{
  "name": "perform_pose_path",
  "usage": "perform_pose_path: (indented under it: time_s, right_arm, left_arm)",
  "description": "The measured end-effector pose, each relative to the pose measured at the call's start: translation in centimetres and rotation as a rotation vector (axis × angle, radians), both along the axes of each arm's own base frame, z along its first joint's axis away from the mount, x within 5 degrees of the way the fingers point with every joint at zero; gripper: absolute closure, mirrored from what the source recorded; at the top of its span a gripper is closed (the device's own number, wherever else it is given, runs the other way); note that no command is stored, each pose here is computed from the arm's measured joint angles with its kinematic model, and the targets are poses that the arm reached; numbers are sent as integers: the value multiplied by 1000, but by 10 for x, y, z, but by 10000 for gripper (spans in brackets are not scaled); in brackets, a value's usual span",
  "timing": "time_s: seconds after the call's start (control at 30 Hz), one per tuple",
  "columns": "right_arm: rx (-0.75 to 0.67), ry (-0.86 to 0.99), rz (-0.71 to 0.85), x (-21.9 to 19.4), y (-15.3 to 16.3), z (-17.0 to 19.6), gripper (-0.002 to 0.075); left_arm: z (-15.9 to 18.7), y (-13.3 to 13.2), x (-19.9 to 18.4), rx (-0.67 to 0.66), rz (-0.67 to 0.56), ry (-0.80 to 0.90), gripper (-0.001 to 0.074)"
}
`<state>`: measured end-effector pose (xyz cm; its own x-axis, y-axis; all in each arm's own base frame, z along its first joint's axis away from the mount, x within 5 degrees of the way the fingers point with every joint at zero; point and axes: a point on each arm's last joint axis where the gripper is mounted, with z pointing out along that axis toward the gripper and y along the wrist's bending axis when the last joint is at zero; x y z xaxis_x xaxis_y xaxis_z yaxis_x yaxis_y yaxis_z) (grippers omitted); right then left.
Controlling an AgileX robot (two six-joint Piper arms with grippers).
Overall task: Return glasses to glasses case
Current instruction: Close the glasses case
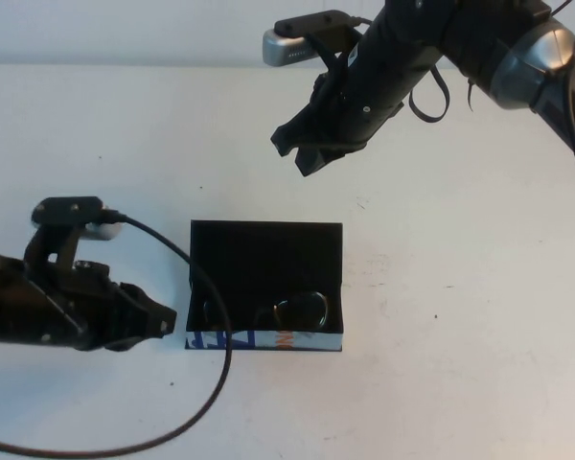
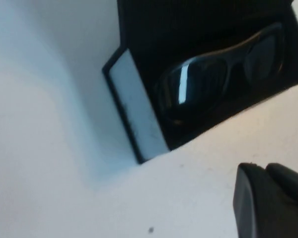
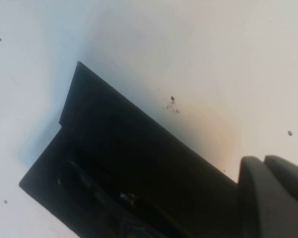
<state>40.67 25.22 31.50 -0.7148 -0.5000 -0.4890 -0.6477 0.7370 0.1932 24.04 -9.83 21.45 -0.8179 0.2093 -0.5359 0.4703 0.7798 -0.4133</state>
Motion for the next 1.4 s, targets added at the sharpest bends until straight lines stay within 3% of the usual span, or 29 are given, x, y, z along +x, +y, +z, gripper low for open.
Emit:
perform_pose_path:
  time_s: [0.17,0.3,0.67,1.4]
  right_arm:
    - [-1,-1,2,0,0,0,737]
    - [-1,-1,2,0,0,0,737]
    - [14,7,-3,5,4,-10,737]
    - [34,-15,-69,35,2,-50,737]
  left_arm:
    - [-19,-20,-19,-109,-88,-160,737]
    - [-40,-31,-39,-20,-185,-238,737]
    - [-84,-49,-15,16,-260,-130,737]
    - [-81,-57,-4,-9,-320,-189,736]
